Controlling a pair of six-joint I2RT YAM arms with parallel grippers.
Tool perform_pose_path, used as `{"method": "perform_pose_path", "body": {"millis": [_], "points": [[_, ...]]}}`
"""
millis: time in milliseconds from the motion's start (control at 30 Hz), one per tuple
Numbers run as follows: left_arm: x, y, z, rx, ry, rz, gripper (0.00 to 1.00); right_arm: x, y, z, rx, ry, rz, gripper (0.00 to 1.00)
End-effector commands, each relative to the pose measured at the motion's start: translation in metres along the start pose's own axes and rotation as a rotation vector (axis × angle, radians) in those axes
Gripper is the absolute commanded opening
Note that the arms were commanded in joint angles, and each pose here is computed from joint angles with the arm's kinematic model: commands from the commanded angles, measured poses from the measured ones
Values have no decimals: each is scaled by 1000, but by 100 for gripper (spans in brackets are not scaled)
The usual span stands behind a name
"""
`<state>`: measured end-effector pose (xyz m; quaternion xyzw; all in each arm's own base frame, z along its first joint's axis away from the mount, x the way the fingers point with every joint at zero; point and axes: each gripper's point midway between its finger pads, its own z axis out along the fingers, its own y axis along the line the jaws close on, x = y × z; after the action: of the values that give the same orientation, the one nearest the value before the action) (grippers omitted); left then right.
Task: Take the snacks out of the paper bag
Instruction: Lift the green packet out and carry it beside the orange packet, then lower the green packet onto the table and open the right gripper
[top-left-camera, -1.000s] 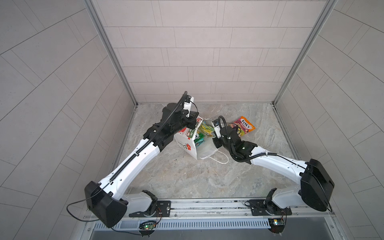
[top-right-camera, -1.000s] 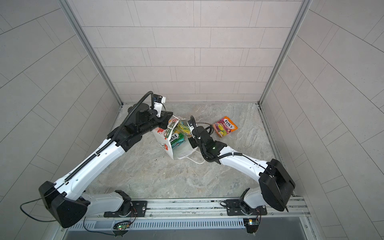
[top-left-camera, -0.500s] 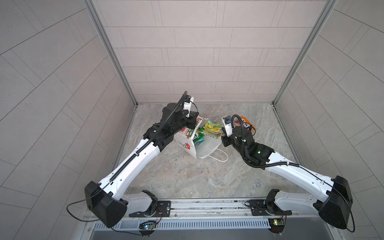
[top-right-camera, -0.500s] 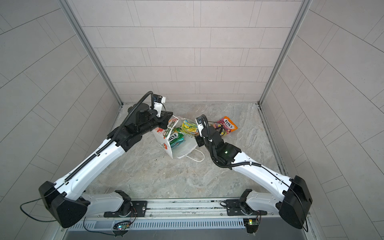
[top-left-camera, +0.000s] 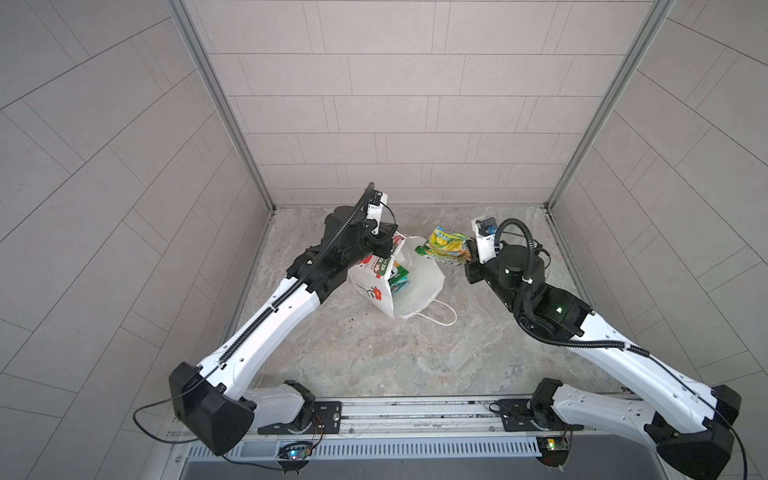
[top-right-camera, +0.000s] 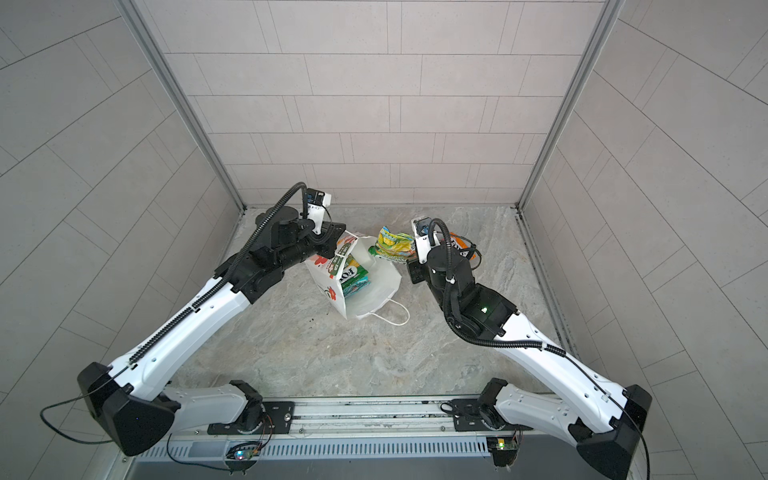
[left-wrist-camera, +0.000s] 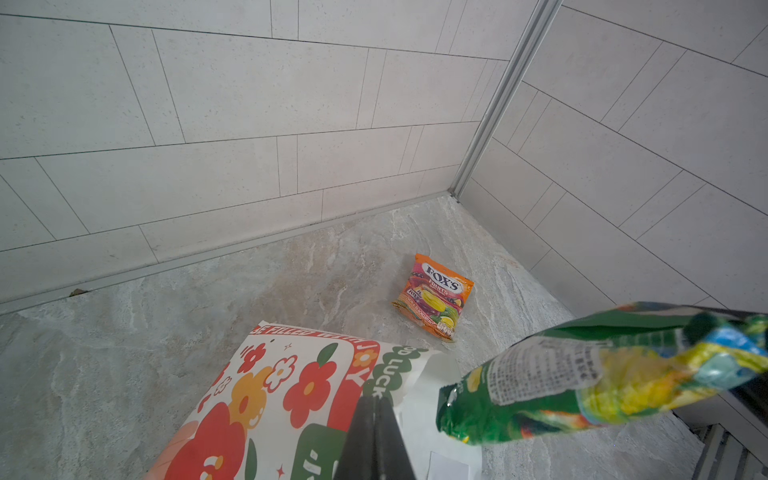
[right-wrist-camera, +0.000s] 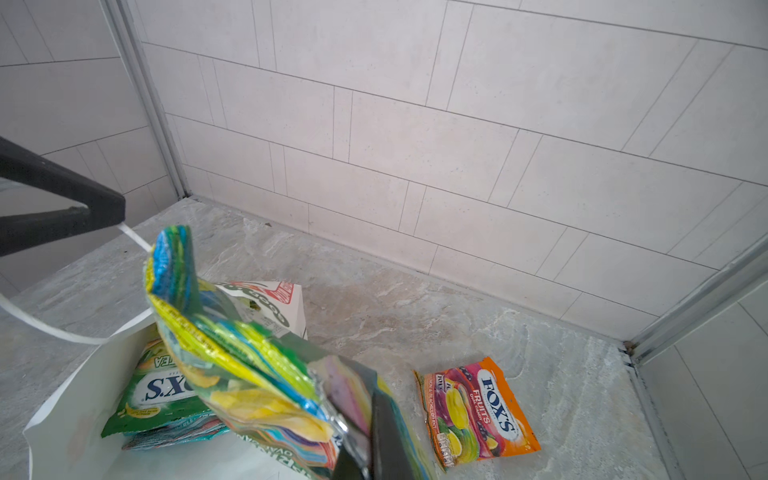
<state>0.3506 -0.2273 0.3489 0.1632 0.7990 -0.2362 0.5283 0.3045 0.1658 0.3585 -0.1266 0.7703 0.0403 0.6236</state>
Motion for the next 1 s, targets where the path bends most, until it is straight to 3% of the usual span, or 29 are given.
{"method": "perform_pose_path", "body": {"millis": [0,300,567,967], "points": [[-2,1,-1,-8,-12,-5,0,-17,-25,-14,71,-35,37,0],[-2,2,-1,-10,-13,-7,0,-3,-80,-24,205,15,116,0],[-2,1,-1,-8,-13,-5,0,51,-133,-16,319,142,224,0],[-2,1,-1,-5,-11,-5,0,132,-168,7,356,287,391,0]]}}
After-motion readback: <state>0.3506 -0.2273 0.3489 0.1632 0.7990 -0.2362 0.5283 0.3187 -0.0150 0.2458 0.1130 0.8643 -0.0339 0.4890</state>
